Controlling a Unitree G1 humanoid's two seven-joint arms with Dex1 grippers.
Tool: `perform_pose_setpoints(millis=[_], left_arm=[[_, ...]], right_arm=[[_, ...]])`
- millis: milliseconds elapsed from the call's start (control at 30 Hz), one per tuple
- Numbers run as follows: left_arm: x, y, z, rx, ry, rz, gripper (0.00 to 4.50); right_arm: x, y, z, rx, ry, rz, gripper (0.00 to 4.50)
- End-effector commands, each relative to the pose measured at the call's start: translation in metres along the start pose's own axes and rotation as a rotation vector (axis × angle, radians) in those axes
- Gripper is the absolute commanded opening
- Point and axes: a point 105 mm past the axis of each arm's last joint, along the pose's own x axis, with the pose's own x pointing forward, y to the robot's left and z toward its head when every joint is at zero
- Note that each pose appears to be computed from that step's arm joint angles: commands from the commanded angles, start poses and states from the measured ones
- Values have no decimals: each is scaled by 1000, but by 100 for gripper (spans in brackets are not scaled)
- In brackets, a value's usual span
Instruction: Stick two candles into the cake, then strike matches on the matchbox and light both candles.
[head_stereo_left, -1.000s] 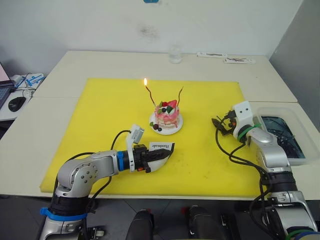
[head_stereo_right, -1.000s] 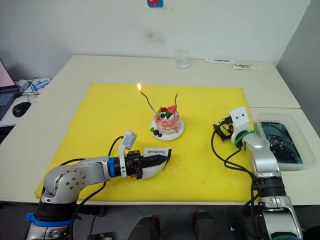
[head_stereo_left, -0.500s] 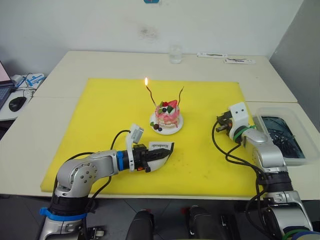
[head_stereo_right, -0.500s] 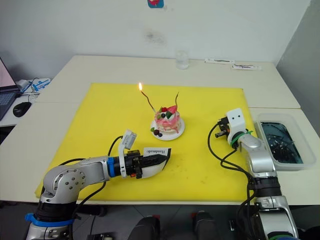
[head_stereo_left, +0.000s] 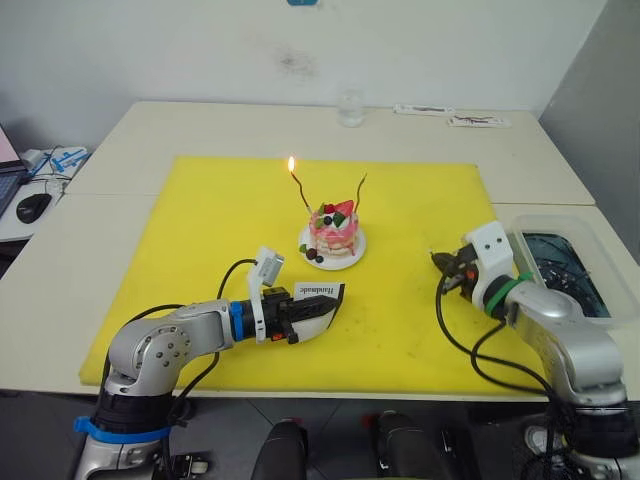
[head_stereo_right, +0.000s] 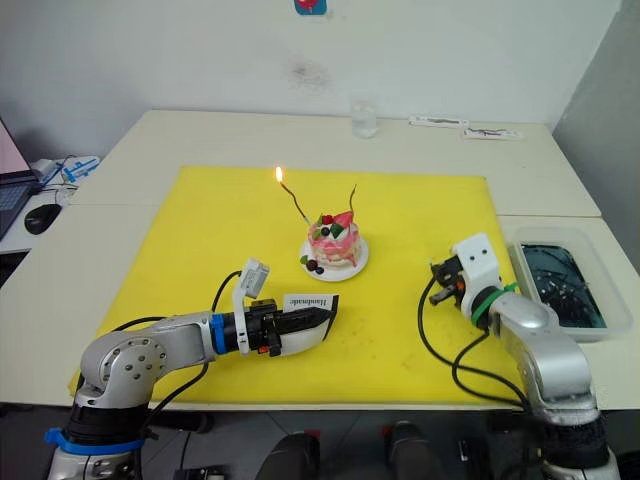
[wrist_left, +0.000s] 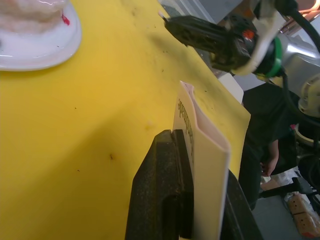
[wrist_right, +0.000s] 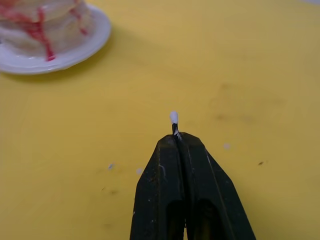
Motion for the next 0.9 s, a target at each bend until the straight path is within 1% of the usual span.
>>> perform_pose_setpoints(millis=[33, 233, 300, 400, 533, 567, 733, 900], left_arm=[[0, -10, 4, 26, -5, -39, 0], [2, -9, 4, 26, 6, -45, 0], [3, -9, 5, 29, 8, -46, 0], [3, -9, 5, 32, 11, -45, 0], [2, -9, 4, 31, 14, -44, 0], [1, -9, 4, 31, 15, -43, 0], [0, -9, 4, 29, 15, -40, 0], [0, -10, 5, 27, 16, -41, 0]], right_arm=[[-13, 10, 7, -17, -39, -3, 3], [-10, 12, -4, -6, -38, -27, 3], [-9, 8, -11, 9, -36, -42, 3], [-8, 6, -22, 8, -22, -47, 66], [-8, 7, -29, -10, -26, -49, 215], [-8, 8, -31, -7, -28, -44, 244], [-10, 11, -31, 4, -64, -34, 244], [-6, 11, -23, 8, -131, -57, 244]])
